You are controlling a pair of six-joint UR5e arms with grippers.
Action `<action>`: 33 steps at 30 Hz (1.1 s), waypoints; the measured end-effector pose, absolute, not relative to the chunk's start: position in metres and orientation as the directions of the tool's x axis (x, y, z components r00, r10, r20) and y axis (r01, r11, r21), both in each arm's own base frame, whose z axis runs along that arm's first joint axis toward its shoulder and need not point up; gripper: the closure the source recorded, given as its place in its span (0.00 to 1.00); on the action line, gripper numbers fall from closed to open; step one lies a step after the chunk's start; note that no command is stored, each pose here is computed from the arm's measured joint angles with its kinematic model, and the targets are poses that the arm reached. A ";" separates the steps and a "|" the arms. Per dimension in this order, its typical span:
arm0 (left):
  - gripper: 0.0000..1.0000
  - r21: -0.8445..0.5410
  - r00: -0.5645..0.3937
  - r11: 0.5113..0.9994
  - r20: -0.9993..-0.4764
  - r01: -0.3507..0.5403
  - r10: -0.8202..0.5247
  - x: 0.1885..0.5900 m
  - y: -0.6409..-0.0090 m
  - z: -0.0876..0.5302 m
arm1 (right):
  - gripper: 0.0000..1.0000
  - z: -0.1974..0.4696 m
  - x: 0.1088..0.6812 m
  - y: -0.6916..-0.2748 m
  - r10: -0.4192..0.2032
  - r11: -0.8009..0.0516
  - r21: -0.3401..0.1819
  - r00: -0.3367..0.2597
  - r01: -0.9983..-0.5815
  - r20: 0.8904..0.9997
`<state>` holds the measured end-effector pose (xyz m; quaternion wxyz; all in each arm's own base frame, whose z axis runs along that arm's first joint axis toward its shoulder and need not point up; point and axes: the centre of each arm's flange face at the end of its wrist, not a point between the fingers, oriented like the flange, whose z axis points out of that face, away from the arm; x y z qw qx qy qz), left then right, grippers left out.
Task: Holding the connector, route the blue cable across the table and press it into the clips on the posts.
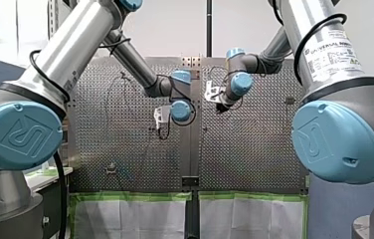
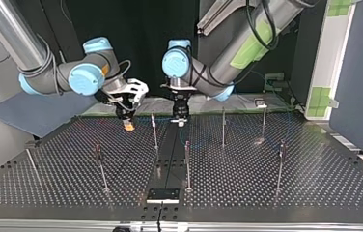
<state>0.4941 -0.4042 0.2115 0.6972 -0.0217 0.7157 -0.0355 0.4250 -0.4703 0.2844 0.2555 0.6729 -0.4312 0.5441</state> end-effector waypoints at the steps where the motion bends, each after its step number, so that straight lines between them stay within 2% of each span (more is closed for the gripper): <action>1: 0.98 -0.076 -0.034 0.997 -0.997 0.020 -0.076 0.493 -0.404 0.205 | 1.00 0.282 0.424 -0.469 -0.300 -0.499 -0.119 0.042 -0.858 0.953; 10: 0.98 -0.051 -0.088 0.996 -0.995 0.076 -0.045 0.474 -0.398 0.170 | 1.00 0.254 0.416 -0.458 -0.296 -0.509 -0.070 0.097 -0.858 0.950; 23: 0.98 -0.003 -0.209 0.991 -0.978 0.132 0.025 0.432 -0.381 0.123 | 1.00 0.212 0.400 -0.444 -0.315 -0.493 -0.100 0.070 -0.864 0.947; 28: 0.98 -0.020 -0.228 0.986 -0.973 0.168 0.019 0.426 -0.383 0.117 | 1.00 0.196 0.391 -0.439 -0.332 -0.480 -0.115 0.059 -0.870 0.941; 33: 0.98 -0.051 -0.212 0.982 -0.977 0.183 -0.011 0.436 -0.391 0.128 | 1.00 0.173 0.383 -0.438 -0.362 -0.470 -0.126 0.061 -0.874 0.930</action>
